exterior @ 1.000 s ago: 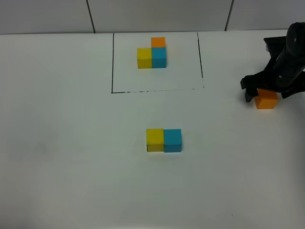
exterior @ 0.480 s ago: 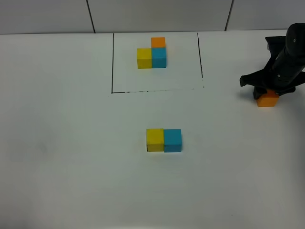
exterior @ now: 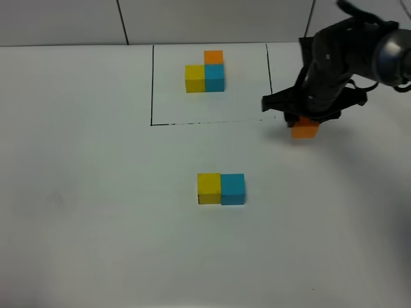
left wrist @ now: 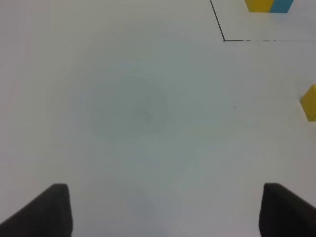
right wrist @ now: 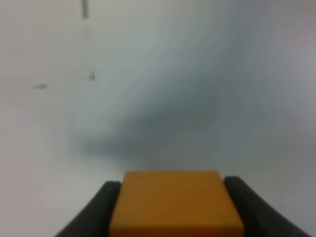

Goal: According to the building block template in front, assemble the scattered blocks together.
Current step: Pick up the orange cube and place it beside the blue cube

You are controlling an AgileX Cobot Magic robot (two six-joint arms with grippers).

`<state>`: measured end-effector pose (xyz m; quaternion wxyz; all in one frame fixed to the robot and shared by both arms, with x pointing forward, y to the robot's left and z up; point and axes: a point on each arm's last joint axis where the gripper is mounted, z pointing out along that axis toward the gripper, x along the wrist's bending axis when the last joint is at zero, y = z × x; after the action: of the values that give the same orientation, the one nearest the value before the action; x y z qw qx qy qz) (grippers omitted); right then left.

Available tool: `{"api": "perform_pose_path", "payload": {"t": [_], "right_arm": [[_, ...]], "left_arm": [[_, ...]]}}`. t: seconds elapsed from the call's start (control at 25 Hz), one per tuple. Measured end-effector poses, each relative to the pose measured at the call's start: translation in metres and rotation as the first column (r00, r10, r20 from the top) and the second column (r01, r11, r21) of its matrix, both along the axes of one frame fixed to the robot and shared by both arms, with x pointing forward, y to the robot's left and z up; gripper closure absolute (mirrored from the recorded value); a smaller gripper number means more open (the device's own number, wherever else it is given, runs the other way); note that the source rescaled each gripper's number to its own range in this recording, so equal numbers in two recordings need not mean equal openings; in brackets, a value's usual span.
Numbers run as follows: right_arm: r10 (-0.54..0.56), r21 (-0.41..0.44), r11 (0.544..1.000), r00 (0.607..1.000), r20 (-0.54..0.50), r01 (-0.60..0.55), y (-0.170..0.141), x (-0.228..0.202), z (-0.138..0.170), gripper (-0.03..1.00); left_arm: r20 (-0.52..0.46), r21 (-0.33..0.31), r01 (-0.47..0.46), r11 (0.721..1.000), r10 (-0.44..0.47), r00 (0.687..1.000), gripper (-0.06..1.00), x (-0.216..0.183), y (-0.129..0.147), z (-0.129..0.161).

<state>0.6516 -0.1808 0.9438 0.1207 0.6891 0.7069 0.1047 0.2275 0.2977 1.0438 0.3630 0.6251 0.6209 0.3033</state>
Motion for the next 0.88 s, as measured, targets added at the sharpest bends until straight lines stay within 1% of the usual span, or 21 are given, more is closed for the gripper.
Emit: {"api": "perform_pose_path", "payload": {"t": [0.08,0.16,0.28,0.36,0.48,0.6,0.88], "right_arm": [[0.027,-0.022,0.999,1.0,-0.003,-0.027,0.024,-0.006,0.006,0.94],[0.049,-0.025,0.999,0.999,0.006,-0.048,0.047,-0.012,0.013,0.94],[0.06,-0.006,0.998,0.998,0.004,-0.06,0.072,-0.019,0.014,0.94],[0.05,0.017,0.999,0.999,-0.018,-0.05,0.083,-0.021,0.008,0.94],[0.03,0.056,0.998,0.998,-0.056,-0.027,0.094,-0.022,-0.003,0.94],[0.028,0.071,0.997,0.996,-0.085,-0.022,0.103,-0.021,-0.016,0.94],[0.006,0.068,0.998,0.992,-0.125,0.002,0.107,-0.022,-0.032,0.94]], "left_arm": [[0.0,0.0,0.0,1.0,0.0,1.0,0.11,0.0,0.0,0.0],[0.0,0.0,0.0,1.0,0.0,1.0,0.11,0.0,0.0,0.0],[0.0,0.0,0.0,1.0,0.0,1.0,0.11,0.0,0.0,0.0],[0.0,0.0,0.0,1.0,0.0,1.0,0.11,0.0,0.0,0.0],[0.0,0.0,0.0,1.0,0.0,1.0,0.11,0.0,0.0,0.0],[0.0,0.0,0.0,1.0,0.0,1.0,0.11,0.0,0.0,0.0],[0.0,0.0,0.0,1.0,0.0,1.0,0.11,0.0,0.0,0.0]]}}
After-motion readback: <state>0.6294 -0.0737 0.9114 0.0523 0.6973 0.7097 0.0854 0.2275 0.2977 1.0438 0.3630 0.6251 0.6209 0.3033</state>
